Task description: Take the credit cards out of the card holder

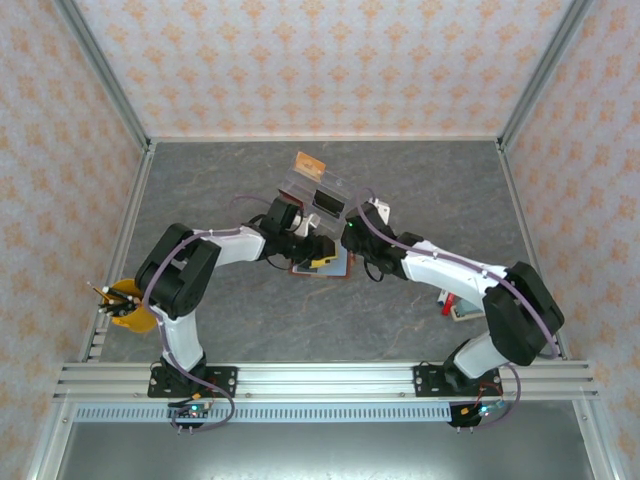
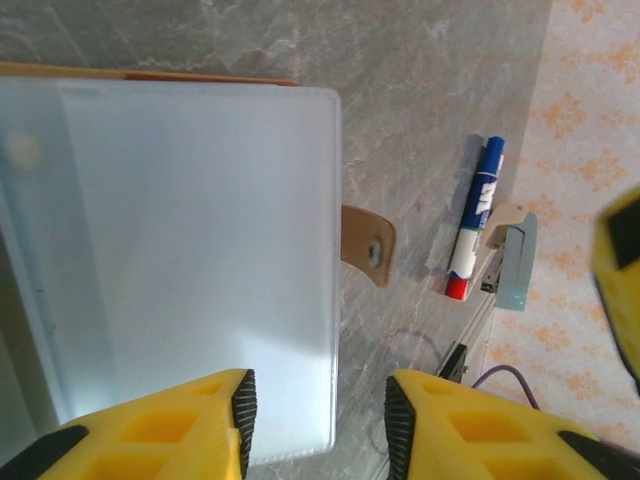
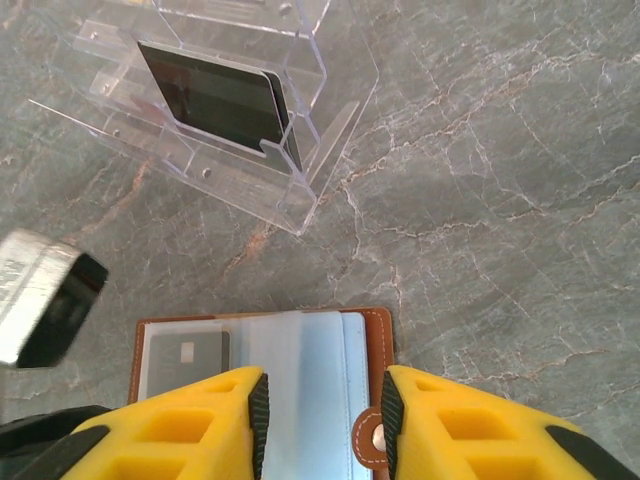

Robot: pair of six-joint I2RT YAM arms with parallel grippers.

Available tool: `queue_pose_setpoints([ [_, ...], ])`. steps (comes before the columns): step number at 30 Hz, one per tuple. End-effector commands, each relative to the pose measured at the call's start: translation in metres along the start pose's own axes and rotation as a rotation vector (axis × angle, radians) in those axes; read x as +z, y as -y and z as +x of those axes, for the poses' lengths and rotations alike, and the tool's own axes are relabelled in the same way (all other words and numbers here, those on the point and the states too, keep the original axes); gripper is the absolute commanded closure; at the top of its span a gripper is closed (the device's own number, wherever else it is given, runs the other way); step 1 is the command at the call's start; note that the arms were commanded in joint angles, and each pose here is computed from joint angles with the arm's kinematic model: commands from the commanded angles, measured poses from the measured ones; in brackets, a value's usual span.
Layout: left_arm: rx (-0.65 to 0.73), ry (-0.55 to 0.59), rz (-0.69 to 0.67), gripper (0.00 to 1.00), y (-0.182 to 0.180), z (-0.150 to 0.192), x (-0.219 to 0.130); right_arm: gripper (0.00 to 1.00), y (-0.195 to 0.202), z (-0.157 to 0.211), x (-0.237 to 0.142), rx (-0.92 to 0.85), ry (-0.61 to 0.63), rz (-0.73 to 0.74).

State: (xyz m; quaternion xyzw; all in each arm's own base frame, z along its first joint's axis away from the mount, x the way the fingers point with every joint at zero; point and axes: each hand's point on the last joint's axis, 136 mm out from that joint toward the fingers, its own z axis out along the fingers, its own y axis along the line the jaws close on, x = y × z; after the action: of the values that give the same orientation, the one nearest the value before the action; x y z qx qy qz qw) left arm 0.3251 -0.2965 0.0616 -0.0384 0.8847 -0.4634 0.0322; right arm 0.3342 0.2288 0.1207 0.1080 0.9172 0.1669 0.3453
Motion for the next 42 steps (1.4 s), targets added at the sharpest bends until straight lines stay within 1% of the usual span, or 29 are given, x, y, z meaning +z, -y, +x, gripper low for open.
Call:
queue_pose_setpoints([
  [1, 0.020, 0.035, 0.002, 0.54, 0.007, -0.012, -0.001, 0.62, 0.001, -0.011, -0.005, 0.025, 0.048, 0.005],
  [4, 0.032, 0.038, -0.006, 0.50, 0.009, -0.012, -0.005, 0.60, -0.004, -0.010, -0.004, 0.018, 0.034, -0.015],
  [7, 0.042, 0.051, -0.042, 0.50, 0.007, -0.013, -0.016, 0.58, -0.012, -0.007, -0.002, 0.003, 0.007, -0.041],
  [12, -0.010, 0.146, -0.129, 0.53, -0.016, -0.025, -0.060, 0.57, -0.031, 0.009, 0.013, -0.048, -0.103, -0.073],
  [16, -0.043, 0.213, -0.170, 0.52, -0.029, -0.025, -0.092, 0.55, -0.051, 0.036, 0.030, -0.137, -0.235, -0.088],
  [19, -0.049, 0.242, -0.215, 0.51, -0.032, -0.021, -0.110, 0.54, -0.062, 0.056, 0.041, -0.210, -0.314, -0.067],
  [24, -0.073, 0.298, -0.263, 0.44, -0.039, -0.021, -0.127, 0.53, -0.057, 0.077, 0.058, -0.254, -0.401, 0.012],
  [26, -0.079, 0.309, -0.285, 0.42, -0.043, -0.021, -0.131, 0.52, -0.054, 0.084, 0.063, -0.259, -0.429, 0.035],
  [30, -0.107, 0.326, -0.314, 0.42, -0.049, -0.019, -0.134, 0.52, -0.044, 0.094, 0.070, -0.273, -0.472, 0.090],
  [33, -0.147, 0.337, -0.299, 0.42, -0.052, -0.014, -0.133, 0.54, -0.037, 0.100, 0.073, -0.273, -0.495, 0.114],
  [35, -0.162, 0.318, -0.283, 0.42, -0.052, -0.009, -0.130, 0.56, -0.031, 0.104, 0.075, -0.275, -0.510, 0.130],
  [37, -0.189, 0.304, -0.297, 0.43, -0.057, -0.002, -0.125, 0.58, -0.020, 0.107, 0.076, -0.279, -0.524, 0.156],
  [39, -0.188, 0.287, -0.264, 0.43, -0.054, 0.003, -0.115, 0.62, -0.013, 0.108, 0.077, -0.271, -0.537, 0.166],
  [42, -0.172, 0.263, -0.273, 0.43, -0.058, 0.007, -0.106, 0.67, -0.004, 0.109, 0.078, -0.260, -0.555, 0.170],
])
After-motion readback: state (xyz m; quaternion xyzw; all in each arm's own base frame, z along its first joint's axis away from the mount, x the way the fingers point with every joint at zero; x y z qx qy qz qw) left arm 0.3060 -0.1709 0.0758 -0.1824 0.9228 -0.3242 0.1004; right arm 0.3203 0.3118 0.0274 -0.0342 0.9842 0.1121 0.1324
